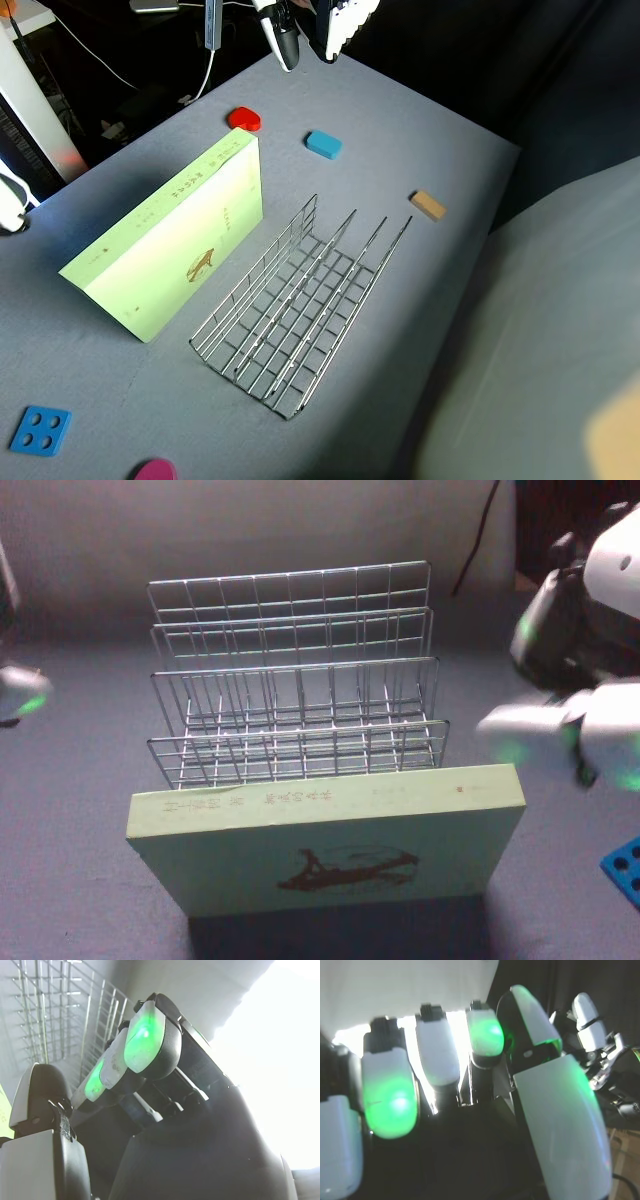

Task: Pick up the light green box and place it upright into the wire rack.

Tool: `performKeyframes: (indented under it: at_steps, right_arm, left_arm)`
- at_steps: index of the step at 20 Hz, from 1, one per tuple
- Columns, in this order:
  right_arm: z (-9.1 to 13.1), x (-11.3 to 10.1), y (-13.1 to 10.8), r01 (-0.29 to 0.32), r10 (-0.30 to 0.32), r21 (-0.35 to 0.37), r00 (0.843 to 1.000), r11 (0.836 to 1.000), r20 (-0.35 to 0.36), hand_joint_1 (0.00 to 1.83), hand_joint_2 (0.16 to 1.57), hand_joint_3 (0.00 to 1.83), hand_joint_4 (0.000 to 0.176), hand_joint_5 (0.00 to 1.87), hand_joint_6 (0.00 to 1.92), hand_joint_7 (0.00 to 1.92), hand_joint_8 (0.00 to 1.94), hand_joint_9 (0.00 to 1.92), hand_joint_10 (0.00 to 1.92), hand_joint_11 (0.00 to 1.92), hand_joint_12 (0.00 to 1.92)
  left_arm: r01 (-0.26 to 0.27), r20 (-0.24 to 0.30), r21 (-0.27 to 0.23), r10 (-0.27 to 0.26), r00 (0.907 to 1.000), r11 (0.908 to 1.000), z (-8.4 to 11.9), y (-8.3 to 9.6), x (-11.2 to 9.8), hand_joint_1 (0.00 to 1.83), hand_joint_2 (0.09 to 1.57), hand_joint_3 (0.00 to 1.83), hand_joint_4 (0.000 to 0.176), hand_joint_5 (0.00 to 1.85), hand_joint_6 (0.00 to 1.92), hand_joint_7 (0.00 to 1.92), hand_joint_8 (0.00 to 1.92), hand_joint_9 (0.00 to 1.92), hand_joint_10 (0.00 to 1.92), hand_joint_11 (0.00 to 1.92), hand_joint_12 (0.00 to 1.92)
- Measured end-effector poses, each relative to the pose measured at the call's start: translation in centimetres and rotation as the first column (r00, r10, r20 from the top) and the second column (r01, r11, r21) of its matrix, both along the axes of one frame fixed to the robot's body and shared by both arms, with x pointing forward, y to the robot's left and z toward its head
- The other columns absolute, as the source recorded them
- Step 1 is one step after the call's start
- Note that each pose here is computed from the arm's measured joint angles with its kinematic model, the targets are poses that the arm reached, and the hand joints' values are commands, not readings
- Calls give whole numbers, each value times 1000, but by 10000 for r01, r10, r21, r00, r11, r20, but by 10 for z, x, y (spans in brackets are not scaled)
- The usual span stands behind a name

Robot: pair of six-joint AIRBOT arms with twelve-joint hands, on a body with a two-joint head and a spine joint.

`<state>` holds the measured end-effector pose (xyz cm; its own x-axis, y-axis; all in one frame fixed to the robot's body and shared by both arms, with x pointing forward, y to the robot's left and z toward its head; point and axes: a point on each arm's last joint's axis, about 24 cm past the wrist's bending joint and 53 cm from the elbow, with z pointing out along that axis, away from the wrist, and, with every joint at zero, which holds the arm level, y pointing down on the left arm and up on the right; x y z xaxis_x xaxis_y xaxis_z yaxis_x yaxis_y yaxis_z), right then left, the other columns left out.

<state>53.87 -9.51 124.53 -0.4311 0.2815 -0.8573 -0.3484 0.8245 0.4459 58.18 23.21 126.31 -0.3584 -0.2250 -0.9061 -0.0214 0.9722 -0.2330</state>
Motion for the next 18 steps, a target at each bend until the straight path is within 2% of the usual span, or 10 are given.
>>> performKeyframes:
  at_steps: [3, 7, 10, 12, 14, 16, 18]
  right_arm:
    - [1, -10, 9, -168, 169, 87, 9998, 9998, -65, 43, 1068, 12, 136, 128, 1, 70, 0, 41, 2, 0, 470]
    - [9, -13, 22, -206, 218, 643, 9996, 9977, -183, 43, 1071, 11, 136, 136, 4, 67, 0, 42, 2, 0, 474]
    - [2, -14, 35, -93, 115, 422, 9986, 9991, -516, 71, 1081, 9, 136, 150, 6, 71, 1, 41, 1, 0, 441]
    - [-4, -17, 50, -128, 153, 312, 9967, 9994, -797, 166, 1087, 5, 137, 139, 1, 79, 2, 38, 0, 0, 404]
    - [-4, -20, 65, -143, 198, 595, 9955, 9981, -928, 236, 1085, 1, 137, 134, 1, 99, 6, 37, 0, 0, 423]
    - [5, -21, 81, -280, 310, 640, 9984, 9976, -464, 384, 1052, 0, 136, 135, 1, 101, 5, 33, 0, 0, 420]
    - [-1, -23, 98, -466, 487, 431, 9977, 9980, -474, 514, 1005, 0, 137, 125, 1, 95, 1, 33, 0, 0, 407]
  left_arm:
    - [30, -8, -65, -30, 10000, 10000, 0, 0, 0, 315, 1148, 8, 95, 254, 4, 130, 2, 131, 6, 0, 528]
    - [-15, -95, -75, 15, 10000, 10000, -2, 1, -1, 315, 1146, 5, 94, 265, 6, 138, 4, 133, 5, 0, 521]
    - [-14, -95, -81, 13, 10000, 10000, -2, 1, -1, 317, 1150, 2, 94, 266, 2, 143, 2, 135, 2, 0, 450]
    - [-3, -95, -44, 3, 10000, 10000, -2, 1, -1, 316, 1151, 2, 94, 269, 2, 142, 1, 134, 1, 0, 443]
    - [-31, -138, 48, 32, 9999, 10000, -3, 2, -1, 316, 1152, 2, 94, 272, 3, 148, 3, 142, 4, 0, 447]
    - [-61, -175, 19, 61, 9998, 10000, -4, 3, 0, 316, 1158, 4, 94, 274, 3, 157, 6, 143, 4, 0, 450]
    - [-123, -197, -4, 123, 9997, 9999, -4, 6, 1, 312, 1160, 4, 94, 278, 4, 163, 7, 146, 5, 0, 451]
